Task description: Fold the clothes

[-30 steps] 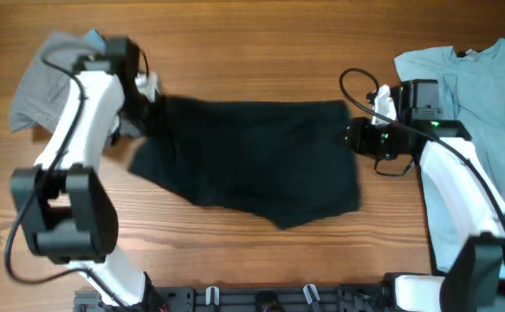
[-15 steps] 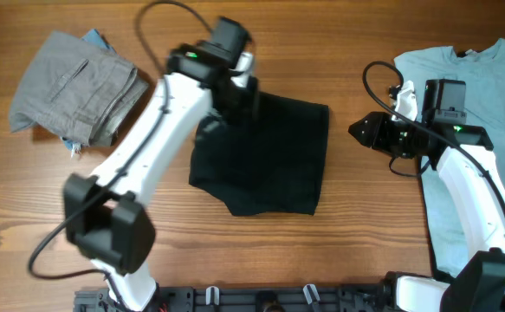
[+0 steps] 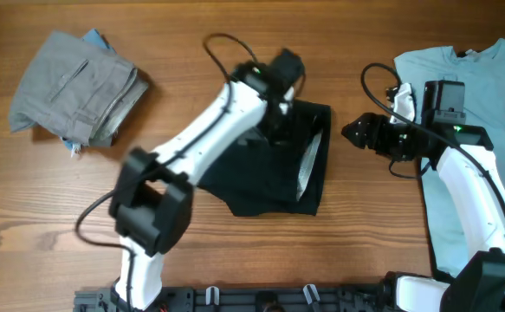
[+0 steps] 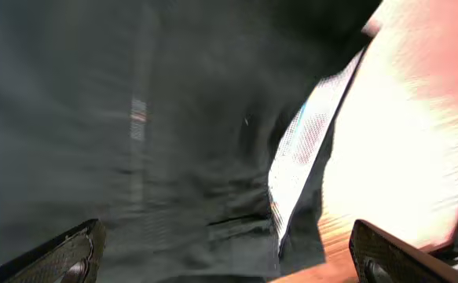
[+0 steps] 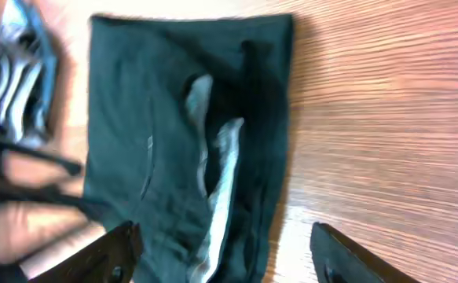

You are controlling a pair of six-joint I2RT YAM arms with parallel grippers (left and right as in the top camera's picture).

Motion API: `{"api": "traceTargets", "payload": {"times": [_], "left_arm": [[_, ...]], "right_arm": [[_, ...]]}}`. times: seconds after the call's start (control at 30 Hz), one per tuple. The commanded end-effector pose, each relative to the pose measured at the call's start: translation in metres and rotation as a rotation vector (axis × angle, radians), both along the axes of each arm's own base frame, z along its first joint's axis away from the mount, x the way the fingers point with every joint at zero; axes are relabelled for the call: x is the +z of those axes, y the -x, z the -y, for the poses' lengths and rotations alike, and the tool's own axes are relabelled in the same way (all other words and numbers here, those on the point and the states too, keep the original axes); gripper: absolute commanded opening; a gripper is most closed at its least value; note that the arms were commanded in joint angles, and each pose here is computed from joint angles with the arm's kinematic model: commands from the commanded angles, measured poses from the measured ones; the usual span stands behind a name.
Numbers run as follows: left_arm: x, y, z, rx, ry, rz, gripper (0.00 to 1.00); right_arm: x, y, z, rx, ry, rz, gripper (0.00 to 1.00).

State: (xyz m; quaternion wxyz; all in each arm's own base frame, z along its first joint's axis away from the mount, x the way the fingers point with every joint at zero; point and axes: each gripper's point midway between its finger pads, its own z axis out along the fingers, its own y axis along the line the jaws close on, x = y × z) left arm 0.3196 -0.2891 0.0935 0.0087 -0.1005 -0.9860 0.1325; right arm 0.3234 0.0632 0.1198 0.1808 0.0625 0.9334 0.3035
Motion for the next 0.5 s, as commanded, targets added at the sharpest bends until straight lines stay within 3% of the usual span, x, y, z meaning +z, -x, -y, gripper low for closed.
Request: {"api": "traceTargets", "payload": {"times": [0.0,0.03,0.07,0.1,0.13,0.17,0.27,0.37,0.4,0.47], "left_arm": [[0.086,-0.042,-0.047,0.083,0.025,0.242,1.00],[0.090,-0.047,-0.057,0.090,0.023,0.254,1.00],[0.089,-0.049,-0.064,0.097,0.017,0.251,0.91],[0.088,-0.051,-0.071,0.099,0.010,0.245,0.68],[0.082,-0.052,-0.082,0.116,-0.005,0.223,0.19],[0.077,-0.052,-0.087,0.128,-0.009,0.203,0.04],[0.051,-0.040,-0.091,0.135,0.002,0.110,0.04],[0.022,-0.020,-0.098,0.131,-0.035,0.031,0.04],[0.012,-0.013,-0.101,0.130,-0.049,0.001,0.07],[-0.011,0.005,-0.101,0.126,-0.034,-0.068,0.22]], "right_arm": [[0.018,0.005,-0.031,0.207,-0.024,0.122,0.56],[0.017,0.005,-0.039,0.250,-0.012,0.144,0.45],[0.016,0.004,-0.045,0.270,0.002,0.155,0.34],[0.015,0.001,-0.051,0.286,0.015,0.171,0.25],[0.011,-0.007,-0.059,0.303,0.056,0.199,0.17],[0.007,-0.014,-0.065,0.314,0.082,0.219,0.10],[-0.015,-0.038,-0.088,0.348,0.132,0.273,0.08],[-0.052,-0.058,-0.088,0.282,0.163,0.224,0.08],[-0.070,-0.063,-0.082,0.241,0.181,0.183,0.08],[-0.104,-0.064,-0.068,0.184,0.203,0.088,0.09]]}}
